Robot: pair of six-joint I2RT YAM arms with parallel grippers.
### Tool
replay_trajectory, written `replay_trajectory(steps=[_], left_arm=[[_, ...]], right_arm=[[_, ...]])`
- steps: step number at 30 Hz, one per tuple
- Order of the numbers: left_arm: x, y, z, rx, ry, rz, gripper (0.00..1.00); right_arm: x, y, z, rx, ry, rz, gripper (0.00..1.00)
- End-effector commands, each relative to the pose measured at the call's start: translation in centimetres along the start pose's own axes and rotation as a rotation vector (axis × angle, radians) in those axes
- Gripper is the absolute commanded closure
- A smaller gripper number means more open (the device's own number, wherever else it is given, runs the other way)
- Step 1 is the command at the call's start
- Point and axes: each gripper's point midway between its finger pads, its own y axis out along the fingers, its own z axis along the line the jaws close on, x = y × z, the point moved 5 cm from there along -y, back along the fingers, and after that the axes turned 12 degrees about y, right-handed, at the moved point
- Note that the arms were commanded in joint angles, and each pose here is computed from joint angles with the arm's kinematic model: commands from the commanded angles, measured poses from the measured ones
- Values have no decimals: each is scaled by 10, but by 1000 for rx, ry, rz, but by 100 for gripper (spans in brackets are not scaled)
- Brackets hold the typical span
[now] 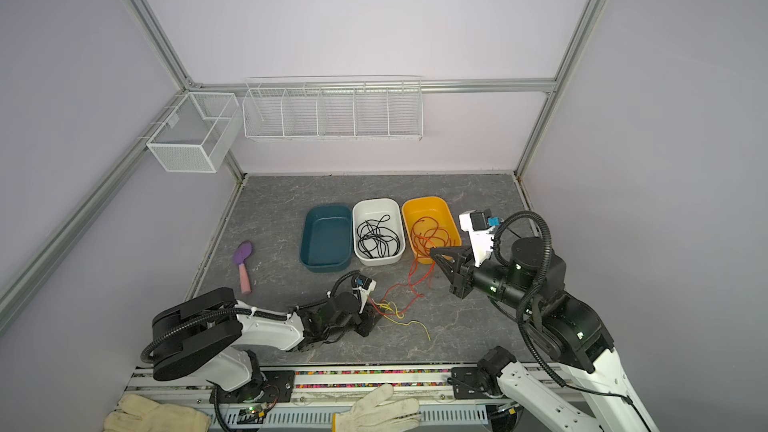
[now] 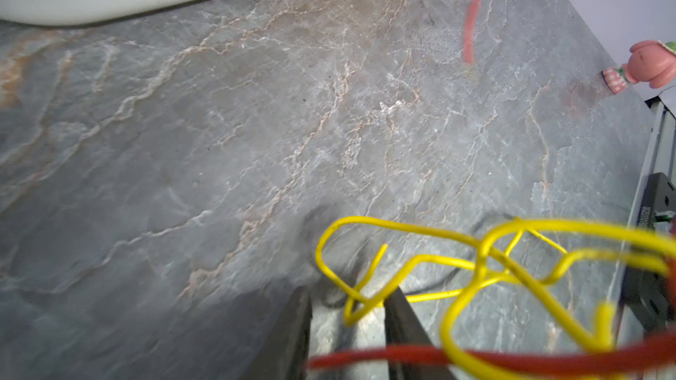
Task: Untangle the cables
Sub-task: 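Pull the red wire up and away from the tangle with the right gripper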
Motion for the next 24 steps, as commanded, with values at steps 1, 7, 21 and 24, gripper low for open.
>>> replay_trajectory(steps=[1,7,21,24], left_arm=[[-44,1,12,35,-11,164,65],[-45,3,11,30,-12,168,65],[-7,-31,0,-34,14,0,56],[16,-57,-5,-45,42,-89,51]], right_arm=[[10,-11,12,23,-41,-28,94],[23,-21,28,58,-63,-52,94],[32,-19,37,89,-70,-52,94],[30,-16,35,93,-65,-47,94]])
